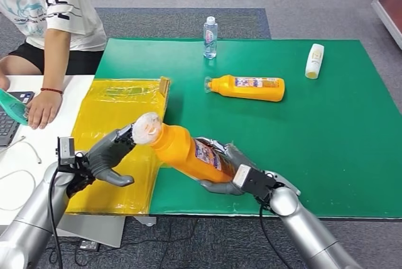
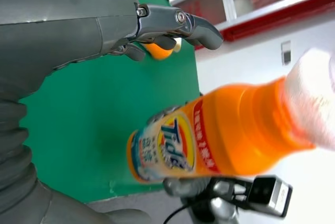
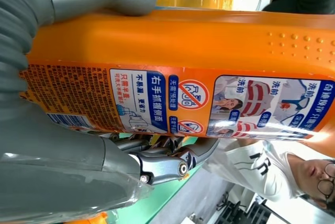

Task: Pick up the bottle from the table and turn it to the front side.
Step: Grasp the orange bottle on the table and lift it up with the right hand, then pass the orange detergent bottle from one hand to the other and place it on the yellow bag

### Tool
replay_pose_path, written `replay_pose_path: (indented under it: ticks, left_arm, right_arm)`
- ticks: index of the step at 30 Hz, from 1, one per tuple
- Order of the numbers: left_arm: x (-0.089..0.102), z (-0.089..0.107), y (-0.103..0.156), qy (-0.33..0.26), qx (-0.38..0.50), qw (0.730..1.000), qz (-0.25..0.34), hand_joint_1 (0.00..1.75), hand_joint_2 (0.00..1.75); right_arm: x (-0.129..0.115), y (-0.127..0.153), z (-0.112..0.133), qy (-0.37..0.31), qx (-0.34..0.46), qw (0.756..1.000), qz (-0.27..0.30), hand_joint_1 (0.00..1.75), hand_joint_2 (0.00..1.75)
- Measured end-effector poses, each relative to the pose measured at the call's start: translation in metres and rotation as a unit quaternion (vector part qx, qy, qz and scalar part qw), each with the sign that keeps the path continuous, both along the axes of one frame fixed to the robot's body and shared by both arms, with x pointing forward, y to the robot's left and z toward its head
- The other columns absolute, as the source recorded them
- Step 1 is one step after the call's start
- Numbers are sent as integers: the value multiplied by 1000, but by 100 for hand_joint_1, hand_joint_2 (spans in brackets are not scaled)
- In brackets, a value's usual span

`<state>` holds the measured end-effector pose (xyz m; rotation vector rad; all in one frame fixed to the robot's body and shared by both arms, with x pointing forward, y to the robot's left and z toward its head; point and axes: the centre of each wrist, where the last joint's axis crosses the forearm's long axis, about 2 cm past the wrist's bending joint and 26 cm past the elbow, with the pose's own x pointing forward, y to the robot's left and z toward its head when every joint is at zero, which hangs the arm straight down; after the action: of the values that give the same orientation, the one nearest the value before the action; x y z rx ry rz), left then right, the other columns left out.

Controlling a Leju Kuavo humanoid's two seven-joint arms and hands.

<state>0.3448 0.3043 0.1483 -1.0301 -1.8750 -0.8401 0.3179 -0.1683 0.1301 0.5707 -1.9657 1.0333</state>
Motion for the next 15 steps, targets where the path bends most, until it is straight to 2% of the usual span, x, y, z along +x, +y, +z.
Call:
replay_pose_path:
  ticks: [7,15]
  left_arm:
    - [1,1,-11,1,-50,999,12,0,175]
    - [7,-9,-26,13,-37,998,45,0,175]
  right_arm:
    - [-10,5,0,-4,9,1000,-1,175,175]
    - [-16,18,13,-36,14,999,3,175,175]
